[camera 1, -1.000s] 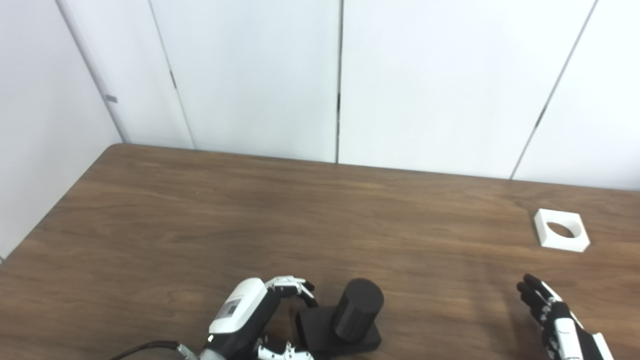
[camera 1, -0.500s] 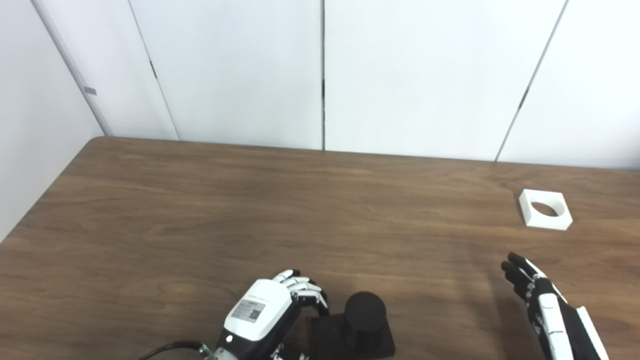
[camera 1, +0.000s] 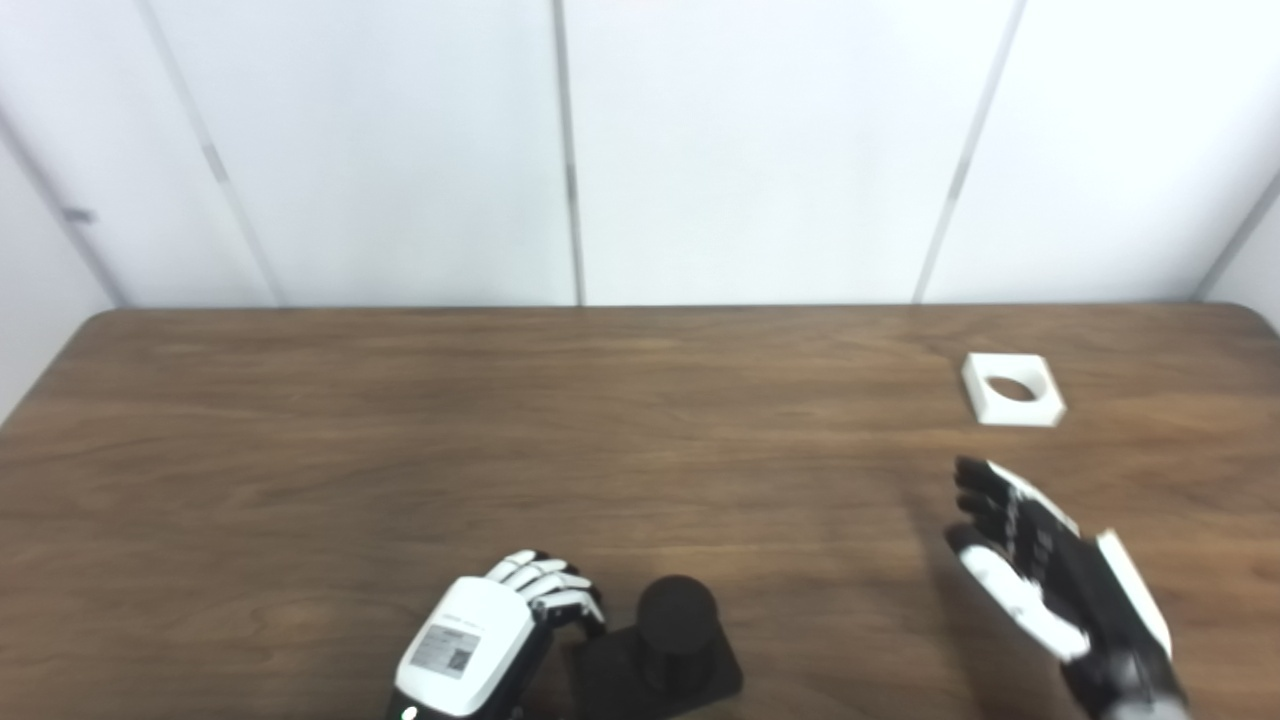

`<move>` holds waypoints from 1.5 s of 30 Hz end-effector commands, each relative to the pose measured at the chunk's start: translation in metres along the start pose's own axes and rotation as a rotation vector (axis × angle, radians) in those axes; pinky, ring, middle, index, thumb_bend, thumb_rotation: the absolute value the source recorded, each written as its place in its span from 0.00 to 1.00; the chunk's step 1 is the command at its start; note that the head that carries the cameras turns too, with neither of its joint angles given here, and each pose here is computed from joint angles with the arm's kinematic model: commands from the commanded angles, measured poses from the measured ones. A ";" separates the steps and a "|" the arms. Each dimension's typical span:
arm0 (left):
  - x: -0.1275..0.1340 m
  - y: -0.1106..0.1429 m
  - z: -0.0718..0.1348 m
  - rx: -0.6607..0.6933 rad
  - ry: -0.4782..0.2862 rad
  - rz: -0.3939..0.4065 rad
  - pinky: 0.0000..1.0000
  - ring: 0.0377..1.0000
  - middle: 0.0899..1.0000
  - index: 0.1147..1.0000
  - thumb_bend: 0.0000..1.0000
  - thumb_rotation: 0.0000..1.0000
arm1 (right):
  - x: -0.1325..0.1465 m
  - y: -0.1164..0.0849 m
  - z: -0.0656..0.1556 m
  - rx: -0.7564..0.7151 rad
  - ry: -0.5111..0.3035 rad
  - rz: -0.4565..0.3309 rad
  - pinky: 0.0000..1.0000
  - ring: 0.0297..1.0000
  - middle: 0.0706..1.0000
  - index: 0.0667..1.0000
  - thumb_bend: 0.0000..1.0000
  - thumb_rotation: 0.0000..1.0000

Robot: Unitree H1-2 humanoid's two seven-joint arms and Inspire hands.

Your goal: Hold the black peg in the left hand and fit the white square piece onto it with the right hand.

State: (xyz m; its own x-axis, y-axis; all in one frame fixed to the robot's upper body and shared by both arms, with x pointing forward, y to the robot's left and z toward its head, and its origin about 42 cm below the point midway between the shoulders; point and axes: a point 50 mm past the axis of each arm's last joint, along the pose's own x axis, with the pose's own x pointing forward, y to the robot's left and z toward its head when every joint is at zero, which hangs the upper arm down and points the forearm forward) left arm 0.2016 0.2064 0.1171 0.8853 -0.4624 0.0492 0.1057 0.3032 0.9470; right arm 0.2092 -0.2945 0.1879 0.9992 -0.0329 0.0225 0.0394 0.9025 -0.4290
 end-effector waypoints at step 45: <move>-0.031 0.003 -0.039 0.021 0.053 -0.104 0.87 0.80 0.71 0.42 0.52 0.05 | 0.249 -0.098 0.036 -0.967 0.158 0.117 0.94 0.97 0.92 0.80 0.89 0.18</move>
State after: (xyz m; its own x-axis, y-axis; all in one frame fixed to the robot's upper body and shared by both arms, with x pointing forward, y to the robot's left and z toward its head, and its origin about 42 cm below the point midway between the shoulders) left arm 0.1998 0.2332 0.1163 0.8801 -0.4731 0.0407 0.1340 0.3296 0.9346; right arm 0.4406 -0.3776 0.2309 0.9570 -0.1061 -0.2700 -0.2441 0.2087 -0.9470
